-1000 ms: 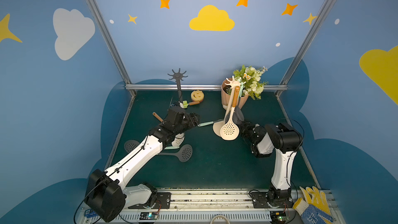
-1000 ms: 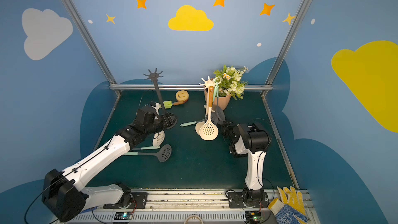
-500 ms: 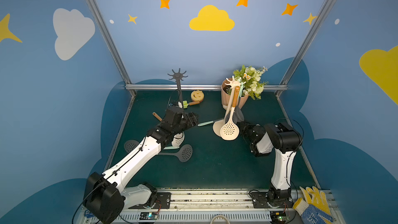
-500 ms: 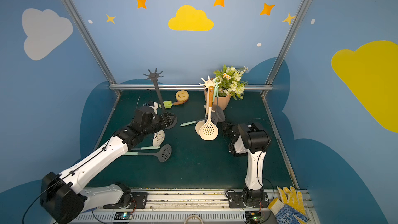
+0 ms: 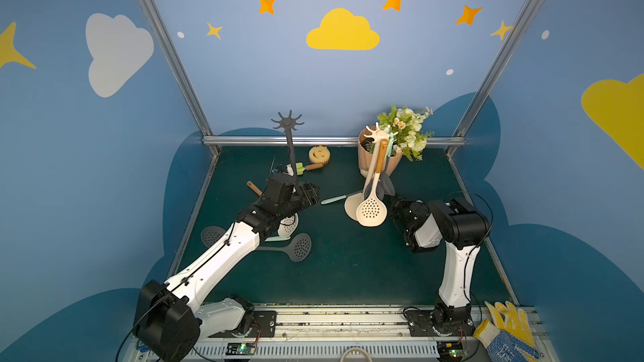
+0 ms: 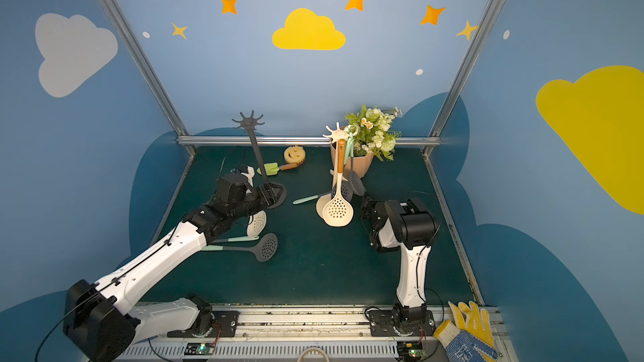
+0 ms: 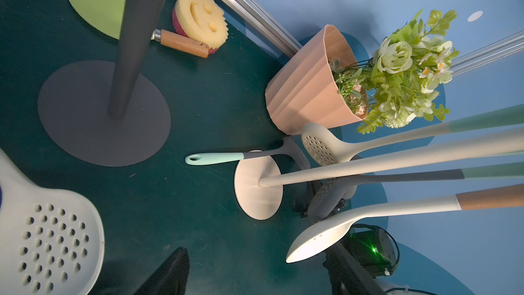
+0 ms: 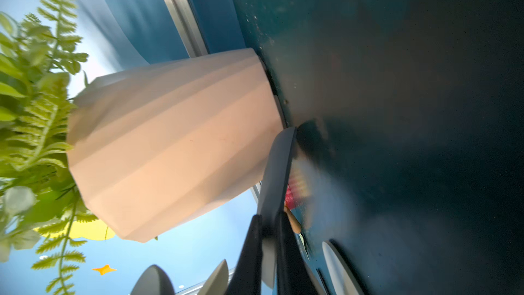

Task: Hang the skimmer on the kitchen utensil rack
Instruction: Pick up the skimmer from the center of the board.

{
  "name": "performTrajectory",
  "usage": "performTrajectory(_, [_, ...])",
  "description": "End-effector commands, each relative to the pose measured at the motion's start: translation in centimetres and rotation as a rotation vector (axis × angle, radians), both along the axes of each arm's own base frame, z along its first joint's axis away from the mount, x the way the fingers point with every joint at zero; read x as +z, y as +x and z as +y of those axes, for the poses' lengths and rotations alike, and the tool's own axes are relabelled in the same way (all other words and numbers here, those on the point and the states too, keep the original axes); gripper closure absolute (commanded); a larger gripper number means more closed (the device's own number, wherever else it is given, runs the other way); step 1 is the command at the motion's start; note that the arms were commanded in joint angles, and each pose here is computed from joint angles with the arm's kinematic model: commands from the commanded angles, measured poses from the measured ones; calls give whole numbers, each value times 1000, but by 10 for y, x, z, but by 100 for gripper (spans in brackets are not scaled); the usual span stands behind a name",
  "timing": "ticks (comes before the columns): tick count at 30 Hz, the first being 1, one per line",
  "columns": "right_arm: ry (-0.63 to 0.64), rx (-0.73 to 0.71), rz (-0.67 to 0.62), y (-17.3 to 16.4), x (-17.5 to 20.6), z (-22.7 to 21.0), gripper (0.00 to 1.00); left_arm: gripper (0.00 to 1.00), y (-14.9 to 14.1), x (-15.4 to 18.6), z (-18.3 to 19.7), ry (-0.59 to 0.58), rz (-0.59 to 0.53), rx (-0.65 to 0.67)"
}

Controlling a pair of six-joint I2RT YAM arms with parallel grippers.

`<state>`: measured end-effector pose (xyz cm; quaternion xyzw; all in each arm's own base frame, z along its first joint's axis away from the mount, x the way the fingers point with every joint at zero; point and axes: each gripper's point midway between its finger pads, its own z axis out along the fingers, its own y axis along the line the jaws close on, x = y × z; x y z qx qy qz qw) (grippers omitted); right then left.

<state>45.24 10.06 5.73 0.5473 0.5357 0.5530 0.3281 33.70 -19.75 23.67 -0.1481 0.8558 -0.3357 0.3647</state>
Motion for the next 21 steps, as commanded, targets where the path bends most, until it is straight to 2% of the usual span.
performTrajectory(1, [-38,-67,14,-3,0,-12,96,22,-1,7,4,4,-28,0])
performTrajectory(15, [-24,-277,34,-25,4,-53,97,22,-3,11,4,-7,-41,-4])
performTrajectory(21, [-30,-277,25,-24,8,-60,94,22,-3,12,4,-8,-43,-8])
